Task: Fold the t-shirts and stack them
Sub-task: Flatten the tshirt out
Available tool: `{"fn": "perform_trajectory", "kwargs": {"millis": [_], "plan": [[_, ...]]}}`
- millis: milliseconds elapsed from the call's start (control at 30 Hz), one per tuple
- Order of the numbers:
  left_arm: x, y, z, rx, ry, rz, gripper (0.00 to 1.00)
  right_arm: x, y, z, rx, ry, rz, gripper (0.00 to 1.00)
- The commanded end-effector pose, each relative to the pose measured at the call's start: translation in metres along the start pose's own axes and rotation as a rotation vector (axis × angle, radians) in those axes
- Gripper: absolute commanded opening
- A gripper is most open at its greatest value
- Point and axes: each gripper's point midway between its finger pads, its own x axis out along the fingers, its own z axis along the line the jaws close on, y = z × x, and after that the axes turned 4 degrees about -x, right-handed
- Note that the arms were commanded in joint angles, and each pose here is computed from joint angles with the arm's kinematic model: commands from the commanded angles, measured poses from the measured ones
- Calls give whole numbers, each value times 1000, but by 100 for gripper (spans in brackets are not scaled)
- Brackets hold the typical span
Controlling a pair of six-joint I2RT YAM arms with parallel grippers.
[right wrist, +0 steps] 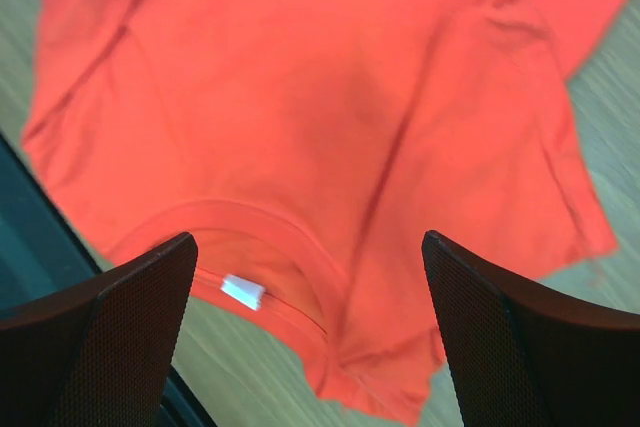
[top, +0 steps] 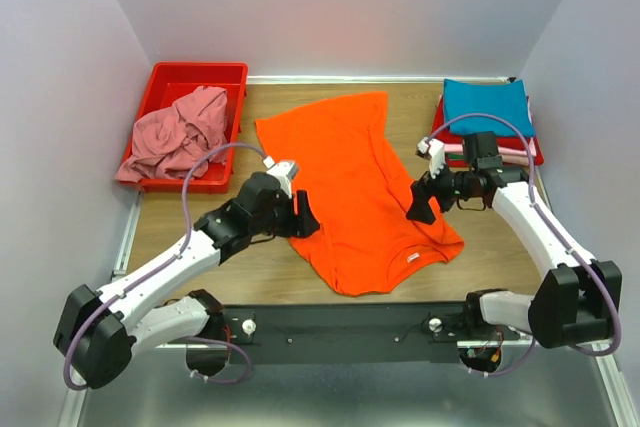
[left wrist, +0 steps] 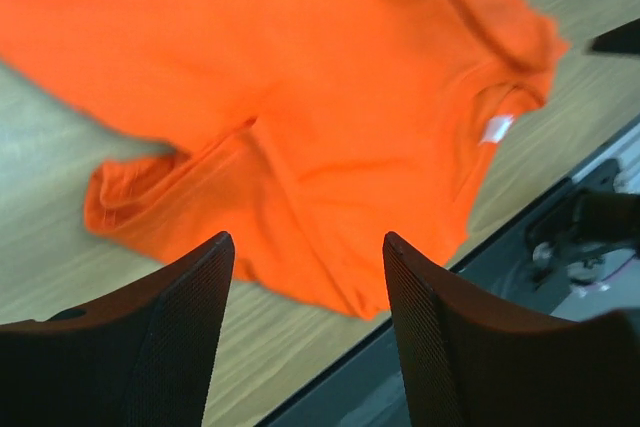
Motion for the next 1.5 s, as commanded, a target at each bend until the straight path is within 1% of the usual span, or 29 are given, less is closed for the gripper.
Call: {"fn": "perform_trajectory", "kwargs": {"millis": [0,33,100,233,267,333,367,433,467,500,533,600,633,667,767,800,833,900,933,1000,1033,1067,1133,1200,1300,1333,1367,1433,1467], "plan": [[9,38,18,-48,-19,59,68,10,-12,18,32,-139,-84,99],[11,52,18,-46,-14,80,68,16,-10,20,55,-179,-80,98],[15,60,15,-71,-5,95,68,22,-10,22,82,-217,-77,96],[35,78,19,-85,-66,159,68,33,-8,21,115,-266,-68,92],[40,71,15,-82,-80,141,68,33,-7,21,117,-270,-68,92],[52,73,16,-80,-120,157,68,36,-3,21,118,-268,-57,91],[56,63,10,-78,-129,132,68,35,-3,19,114,-253,-55,91],[68,63,18,-79,-204,138,69,34,-3,20,109,-245,-60,91],[72,48,17,-70,-242,102,70,33,-3,19,103,-240,-63,91],[75,46,20,-66,-279,97,70,32,-4,19,98,-234,-69,92],[78,52,37,-53,-377,114,70,32,-4,19,96,-231,-71,92],[84,51,42,-32,-441,133,70,31,-3,18,92,-221,-69,92],[86,50,44,-18,-462,125,69,31,-3,18,93,-217,-71,92],[87,51,44,-8,-471,134,65,30,-4,17,87,-213,-74,92],[91,55,51,21,-529,146,62,28,-5,17,79,-199,-78,92],[90,59,54,24,-548,157,59,27,-4,17,78,-199,-79,92],[92,62,57,33,-561,166,50,26,-5,18,76,-198,-82,92],[93,66,61,43,-580,180,36,24,-7,18,72,-195,-91,92],[93,64,62,47,-595,174,13,24,-8,18,71,-194,-94,92],[91,64,62,55,-609,174,3,22,-9,18,66,-191,-100,92],[87,64,62,49,-622,176,0,22,-9,19,66,-192,-101,92],[83,63,62,48,-630,170,0,21,-10,19,63,-190,-104,92],[66,64,51,27,-619,159,0,19,-11,19,62,-186,-110,92],[47,75,45,-3,-598,177,0,17,-12,20,55,-184,-118,93],[10,96,25,-128,-466,195,0,15,-15,21,48,-187,-128,93],[-8,91,10,-189,-372,164,0,15,-16,22,46,-187,-131,93],[-26,101,0,-277,-274,177,0,14,-16,21,48,-184,-133,92],[-43,113,-12,-366,-169,204,0,13,-18,21,44,-181,-137,93],[-50,129,-13,-428,-130,257,0,13,-16,19,43,-165,-128,93]]}}
